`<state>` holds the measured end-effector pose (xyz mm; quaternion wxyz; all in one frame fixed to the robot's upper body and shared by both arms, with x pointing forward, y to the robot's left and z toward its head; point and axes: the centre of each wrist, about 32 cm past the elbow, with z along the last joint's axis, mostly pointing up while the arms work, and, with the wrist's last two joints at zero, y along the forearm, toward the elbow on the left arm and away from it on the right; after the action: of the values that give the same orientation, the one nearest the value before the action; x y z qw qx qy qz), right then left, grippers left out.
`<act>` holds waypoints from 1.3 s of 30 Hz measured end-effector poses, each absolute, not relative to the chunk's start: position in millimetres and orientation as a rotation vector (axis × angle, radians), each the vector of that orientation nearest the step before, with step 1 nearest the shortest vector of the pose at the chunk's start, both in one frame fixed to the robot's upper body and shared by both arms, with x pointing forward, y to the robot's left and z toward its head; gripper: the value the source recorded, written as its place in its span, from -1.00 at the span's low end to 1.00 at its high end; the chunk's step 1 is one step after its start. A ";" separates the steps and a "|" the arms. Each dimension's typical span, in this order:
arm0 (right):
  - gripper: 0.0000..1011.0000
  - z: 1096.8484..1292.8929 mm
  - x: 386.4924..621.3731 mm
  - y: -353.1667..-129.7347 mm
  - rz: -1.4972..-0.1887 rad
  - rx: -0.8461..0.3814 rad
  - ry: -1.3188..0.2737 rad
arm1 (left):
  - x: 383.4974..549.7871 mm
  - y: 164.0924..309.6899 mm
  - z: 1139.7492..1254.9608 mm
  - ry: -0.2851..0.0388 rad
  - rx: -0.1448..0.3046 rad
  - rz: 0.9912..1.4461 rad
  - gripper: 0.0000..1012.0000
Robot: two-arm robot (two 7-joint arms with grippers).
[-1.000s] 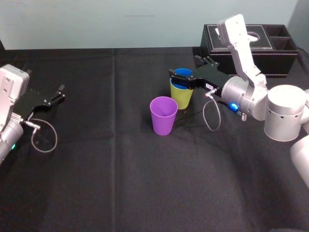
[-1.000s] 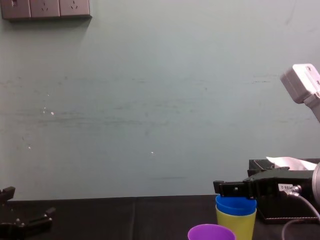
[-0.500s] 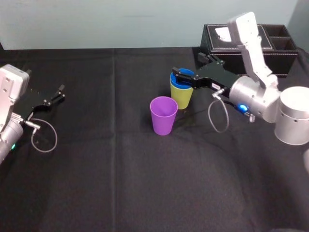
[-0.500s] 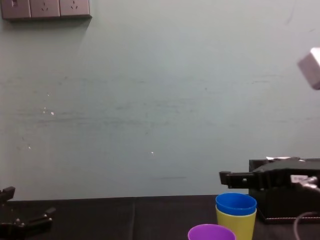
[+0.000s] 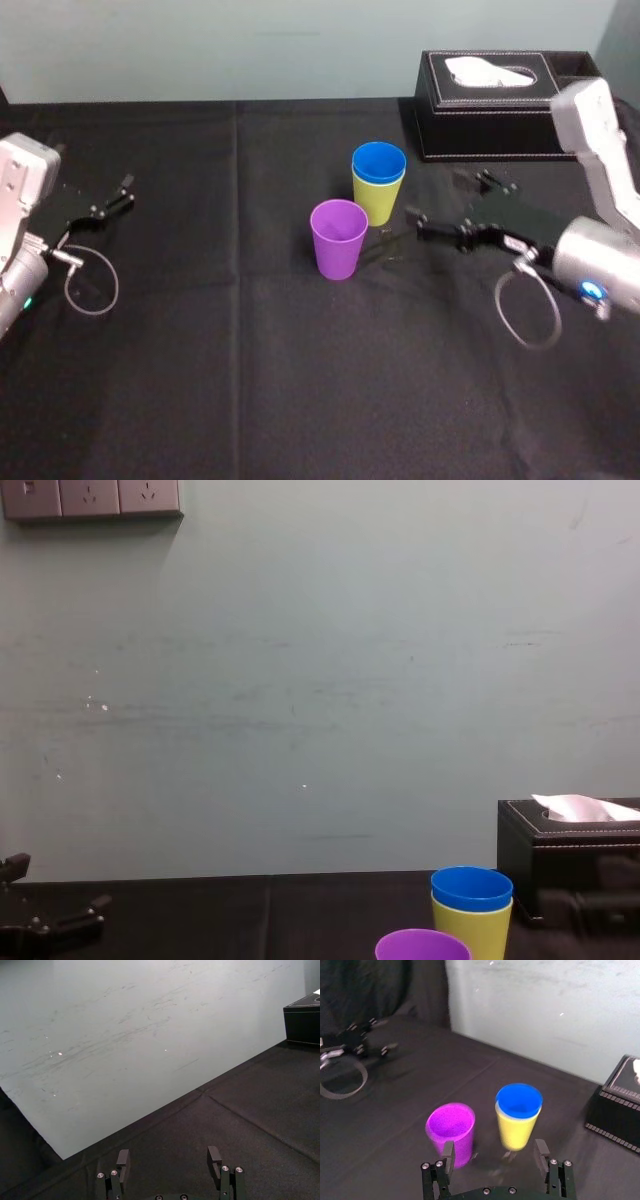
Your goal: Stack the three plastic cups sequentially using one hand.
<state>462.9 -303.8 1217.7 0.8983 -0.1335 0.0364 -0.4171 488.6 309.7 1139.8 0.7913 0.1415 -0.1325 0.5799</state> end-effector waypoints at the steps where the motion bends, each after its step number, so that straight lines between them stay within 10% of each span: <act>1: 0.98 1216.5 460.0 -305.5 -0.856 -0.281 0.076 | 488.6 309.7 1139.8 -0.285 0.304 1.248 1.00; 15: 0.98 1185.0 426.8 -301.4 -0.712 -0.332 0.144 | 488.6 309.7 1139.8 -0.285 0.305 1.248 1.00; 39: 0.98 1162.2 455.3 -261.2 -0.703 -0.327 0.133 | 488.6 309.7 1139.8 -0.285 0.304 1.248 1.00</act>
<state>455.3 -261.2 1162.2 0.9237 -0.1593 0.0649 -0.3424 488.6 309.7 1139.8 0.7913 0.1415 -0.1325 0.5799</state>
